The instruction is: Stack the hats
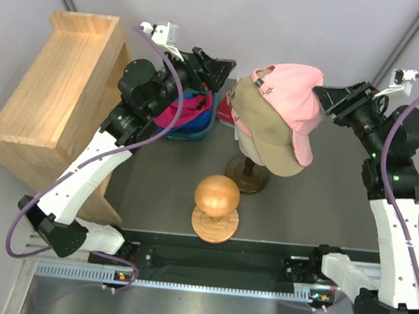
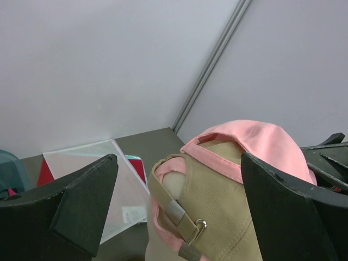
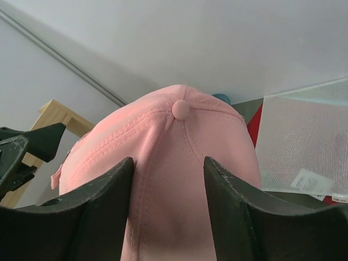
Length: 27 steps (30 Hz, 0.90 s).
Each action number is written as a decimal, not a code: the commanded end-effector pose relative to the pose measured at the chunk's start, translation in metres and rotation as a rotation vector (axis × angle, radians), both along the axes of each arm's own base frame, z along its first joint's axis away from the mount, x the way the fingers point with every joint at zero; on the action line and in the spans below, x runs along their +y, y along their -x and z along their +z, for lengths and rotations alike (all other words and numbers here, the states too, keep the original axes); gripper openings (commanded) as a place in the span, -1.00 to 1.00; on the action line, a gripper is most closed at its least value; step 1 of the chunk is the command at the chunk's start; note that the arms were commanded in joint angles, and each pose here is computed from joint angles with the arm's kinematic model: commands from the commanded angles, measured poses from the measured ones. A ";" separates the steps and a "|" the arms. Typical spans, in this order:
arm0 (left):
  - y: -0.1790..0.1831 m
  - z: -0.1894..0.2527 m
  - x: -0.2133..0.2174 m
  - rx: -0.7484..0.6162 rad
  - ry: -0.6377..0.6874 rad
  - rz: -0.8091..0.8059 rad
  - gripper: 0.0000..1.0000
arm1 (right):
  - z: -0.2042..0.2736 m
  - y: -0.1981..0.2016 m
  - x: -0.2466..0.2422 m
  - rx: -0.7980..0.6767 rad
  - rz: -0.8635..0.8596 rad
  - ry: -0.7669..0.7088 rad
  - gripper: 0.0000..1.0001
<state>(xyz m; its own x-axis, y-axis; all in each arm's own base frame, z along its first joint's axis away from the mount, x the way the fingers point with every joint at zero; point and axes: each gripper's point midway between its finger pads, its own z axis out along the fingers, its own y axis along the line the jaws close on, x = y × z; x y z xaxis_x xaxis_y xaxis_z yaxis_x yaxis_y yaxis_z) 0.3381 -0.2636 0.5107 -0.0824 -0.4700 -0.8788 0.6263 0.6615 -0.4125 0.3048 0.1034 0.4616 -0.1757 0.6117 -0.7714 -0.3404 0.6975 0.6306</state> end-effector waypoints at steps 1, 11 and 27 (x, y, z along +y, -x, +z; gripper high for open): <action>0.005 0.035 -0.002 -0.096 0.048 -0.021 0.98 | 0.031 0.003 0.010 -0.096 0.063 0.032 0.01; -0.005 0.026 -0.011 -0.079 0.035 -0.027 0.98 | 0.054 0.010 0.011 -0.155 0.066 0.025 -0.90; -0.004 0.038 -0.022 -0.047 0.105 -0.088 0.98 | 0.094 0.021 0.036 -0.214 0.152 0.049 -0.94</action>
<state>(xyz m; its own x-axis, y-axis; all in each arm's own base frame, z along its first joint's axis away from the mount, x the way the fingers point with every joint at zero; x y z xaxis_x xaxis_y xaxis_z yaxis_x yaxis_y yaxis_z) 0.3532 -0.2816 0.5179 -0.1051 -0.4857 -0.8678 0.6467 0.6295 -0.4307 0.2934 0.1270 0.5338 -0.1239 0.5697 -0.8124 -0.5025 0.6700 0.5465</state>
